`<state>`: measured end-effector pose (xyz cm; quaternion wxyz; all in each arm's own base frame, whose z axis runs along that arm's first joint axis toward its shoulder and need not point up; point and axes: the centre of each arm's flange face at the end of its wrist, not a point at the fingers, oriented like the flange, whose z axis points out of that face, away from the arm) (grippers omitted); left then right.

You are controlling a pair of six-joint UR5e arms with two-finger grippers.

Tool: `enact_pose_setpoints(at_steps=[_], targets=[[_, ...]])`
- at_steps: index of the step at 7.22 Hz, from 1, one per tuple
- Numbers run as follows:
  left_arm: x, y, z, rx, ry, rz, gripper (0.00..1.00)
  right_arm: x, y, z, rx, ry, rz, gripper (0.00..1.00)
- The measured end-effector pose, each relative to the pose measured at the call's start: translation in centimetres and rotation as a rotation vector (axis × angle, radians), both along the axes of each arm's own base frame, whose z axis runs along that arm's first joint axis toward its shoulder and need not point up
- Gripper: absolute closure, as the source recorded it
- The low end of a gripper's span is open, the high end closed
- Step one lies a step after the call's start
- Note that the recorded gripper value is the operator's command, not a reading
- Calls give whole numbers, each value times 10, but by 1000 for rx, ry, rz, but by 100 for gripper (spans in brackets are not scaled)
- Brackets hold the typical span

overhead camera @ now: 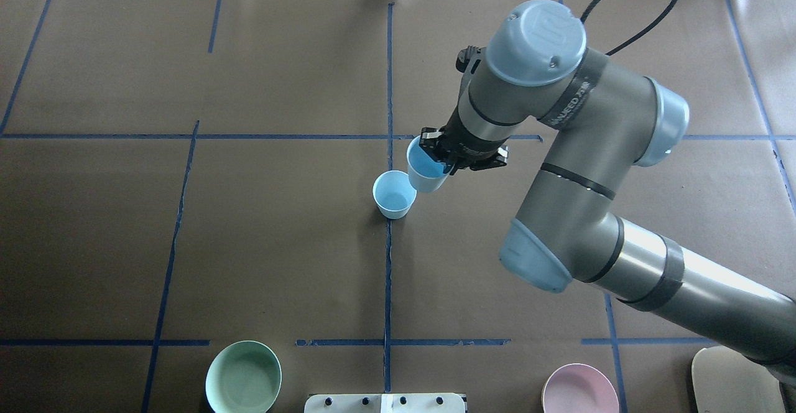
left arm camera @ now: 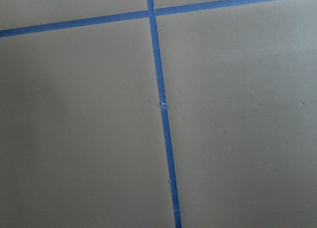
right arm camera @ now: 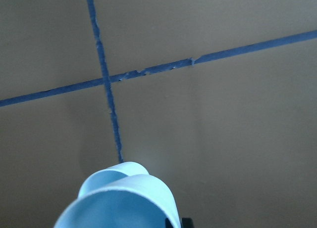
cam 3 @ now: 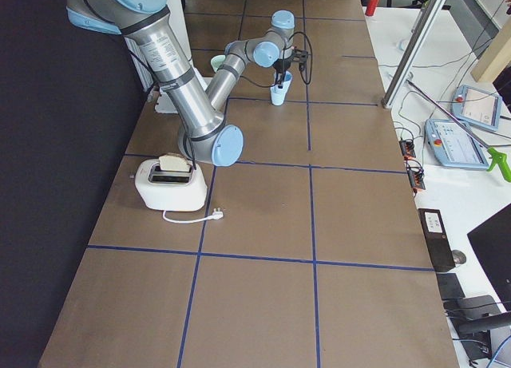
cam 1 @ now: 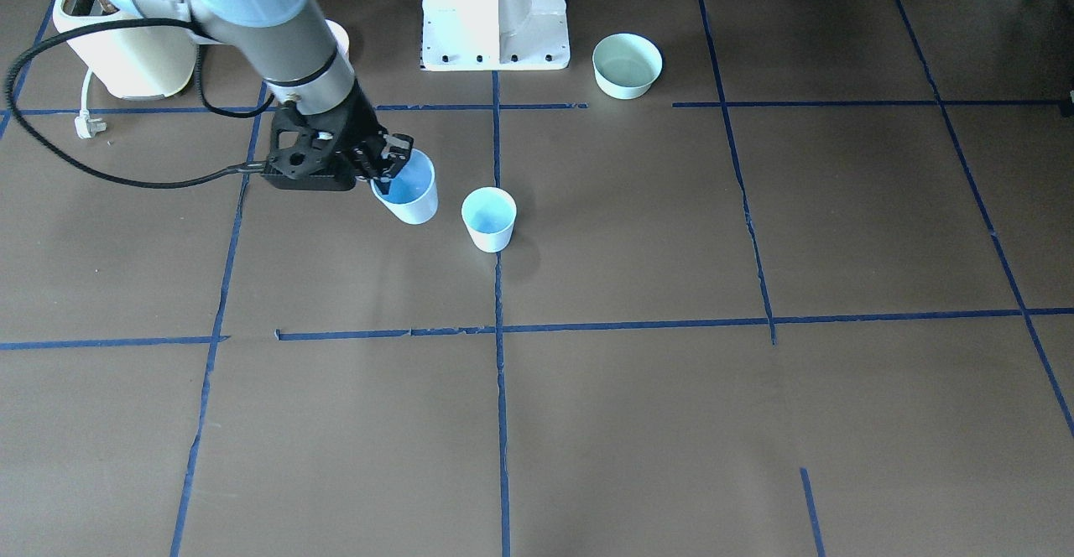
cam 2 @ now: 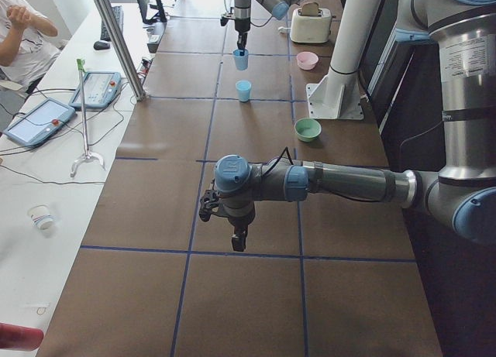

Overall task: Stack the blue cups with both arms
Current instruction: 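Carry the cup with the right gripper over the centre cup, then lower the held cup into the centre cup and open the right gripper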

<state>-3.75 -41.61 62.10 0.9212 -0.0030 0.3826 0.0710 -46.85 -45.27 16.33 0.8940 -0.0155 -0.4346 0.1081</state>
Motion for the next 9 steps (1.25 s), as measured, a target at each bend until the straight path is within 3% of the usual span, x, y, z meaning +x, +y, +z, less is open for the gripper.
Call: enact_pose_setpoints(at_steps=[2, 3, 4, 7, 9], targets=[[0, 0, 3, -6, 0, 0, 0, -42, 12, -13, -10, 25, 30, 98], [0, 0, 4, -9, 0, 0, 0, -51, 17, -10, -8, 39, 33, 85], [0, 0, 5, -10, -1, 0, 0, -55, 20, -6, -4, 47, 34, 2], [0, 0, 5, -11, 0, 0, 0, -61, 23, -3, 11, 57, 35, 0], [0, 0, 7, -14, 0, 0, 0, -45, 7, -2, 20, 50, 31, 0]])
